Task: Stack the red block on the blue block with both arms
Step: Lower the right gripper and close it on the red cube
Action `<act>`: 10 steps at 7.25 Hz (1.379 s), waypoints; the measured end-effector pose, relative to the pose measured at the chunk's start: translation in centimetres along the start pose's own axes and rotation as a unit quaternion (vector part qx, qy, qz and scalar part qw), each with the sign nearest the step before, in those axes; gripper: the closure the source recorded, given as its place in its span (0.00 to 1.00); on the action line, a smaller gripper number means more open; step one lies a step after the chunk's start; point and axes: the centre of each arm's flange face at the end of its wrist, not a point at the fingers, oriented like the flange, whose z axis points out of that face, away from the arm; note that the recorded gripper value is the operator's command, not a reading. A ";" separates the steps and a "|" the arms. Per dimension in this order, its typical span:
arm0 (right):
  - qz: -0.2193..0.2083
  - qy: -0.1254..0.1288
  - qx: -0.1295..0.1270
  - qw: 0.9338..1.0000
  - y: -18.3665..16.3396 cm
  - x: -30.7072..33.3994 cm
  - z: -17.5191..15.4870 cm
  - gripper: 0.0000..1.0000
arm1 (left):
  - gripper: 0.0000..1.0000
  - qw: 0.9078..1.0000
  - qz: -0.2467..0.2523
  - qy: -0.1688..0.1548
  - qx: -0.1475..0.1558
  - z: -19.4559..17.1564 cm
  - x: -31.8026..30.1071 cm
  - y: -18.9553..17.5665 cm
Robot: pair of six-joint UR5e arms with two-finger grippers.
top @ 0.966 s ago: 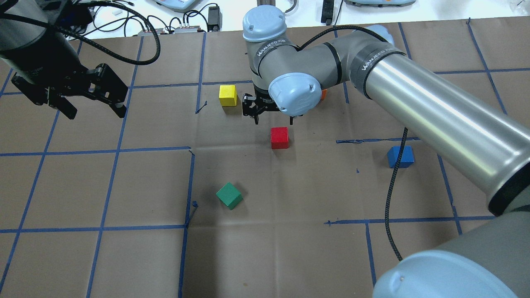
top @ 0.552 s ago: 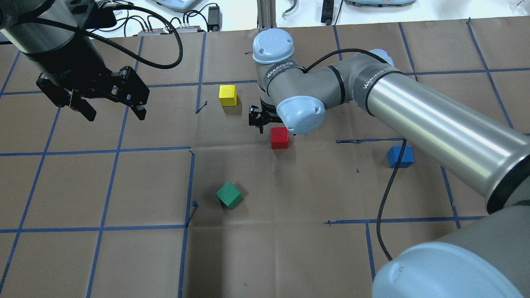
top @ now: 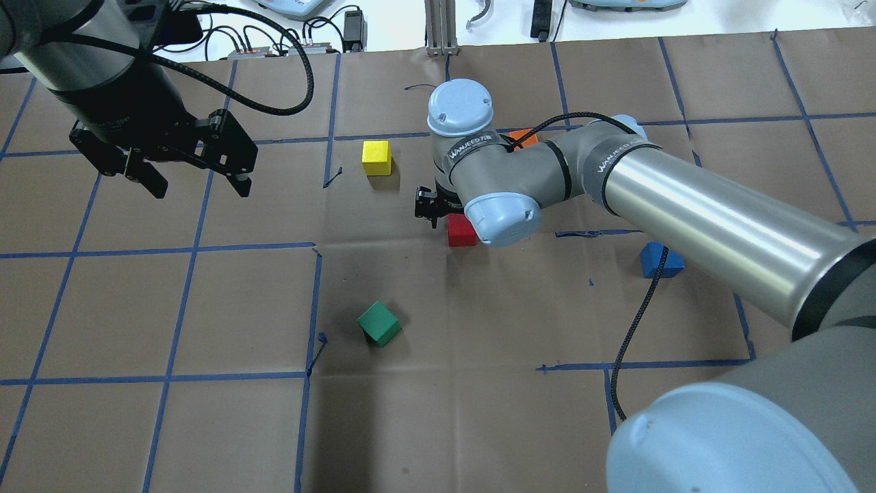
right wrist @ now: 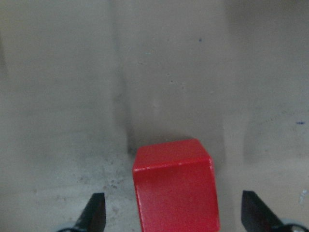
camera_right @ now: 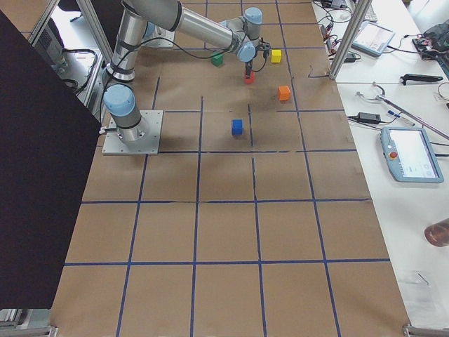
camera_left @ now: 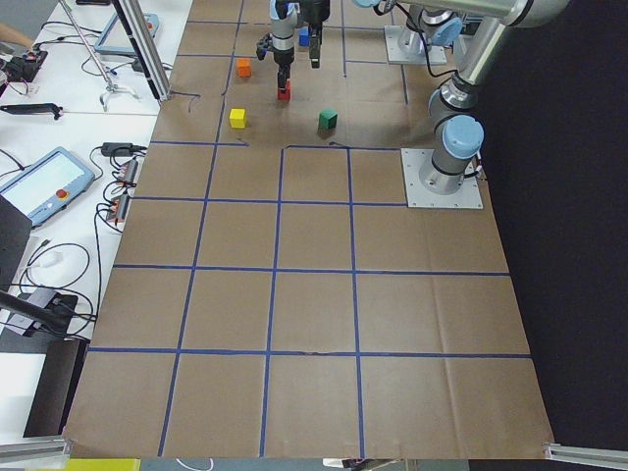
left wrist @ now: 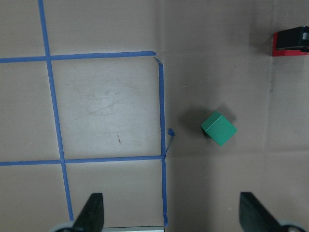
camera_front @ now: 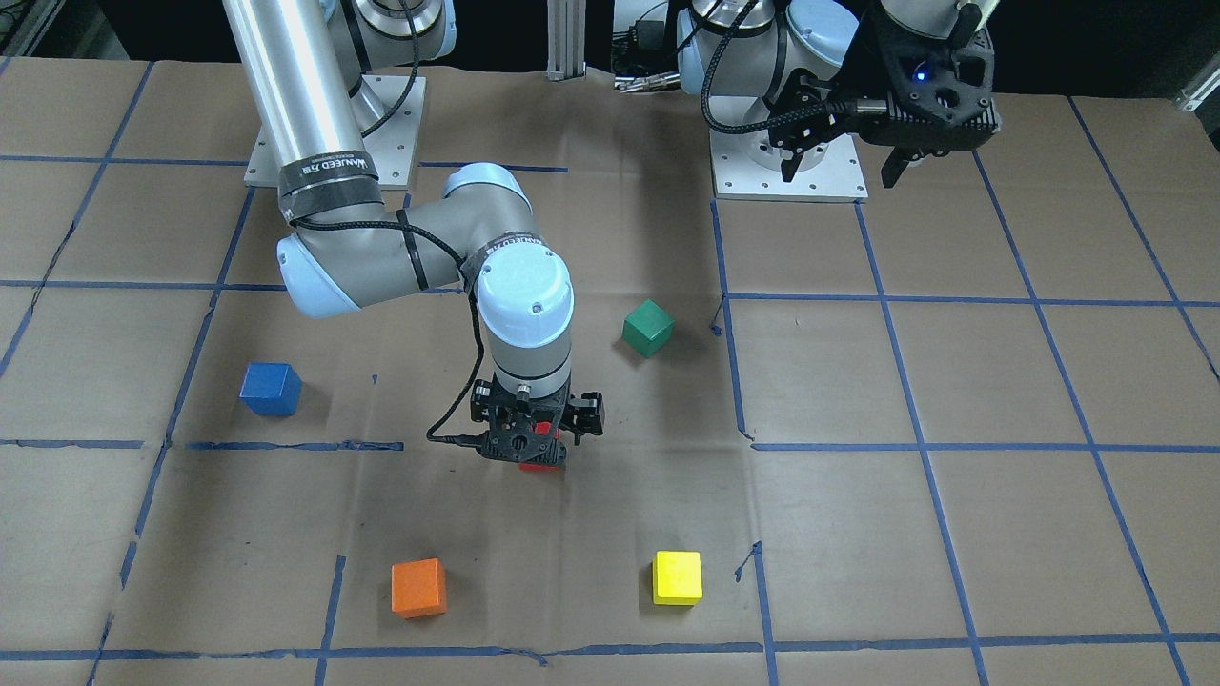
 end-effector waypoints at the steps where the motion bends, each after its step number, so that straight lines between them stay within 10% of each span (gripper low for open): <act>1: 0.003 -0.002 0.004 1.000 -0.3 -0.1 0.6 0.22 | 0.00 1.000 0.001 0.000 -0.001 0.3 0.1 0.3; 5: 0.015 0.002 0.002 1.000 -1.3 1.0 1.2 0.42 | 0.00 1.000 0.001 0.001 -0.005 0.8 0.1 0.7; 8: 0.016 -0.003 -0.012 1.000 -1.2 0.9 1.3 0.87 | 0.00 1.000 0.001 0.002 -0.007 0.9 0.2 0.7; 10: 0.017 -0.005 -0.022 1.000 -1.3 0.9 0.3 0.91 | 0.00 1.000 0.001 0.002 -0.007 0.9 0.2 0.7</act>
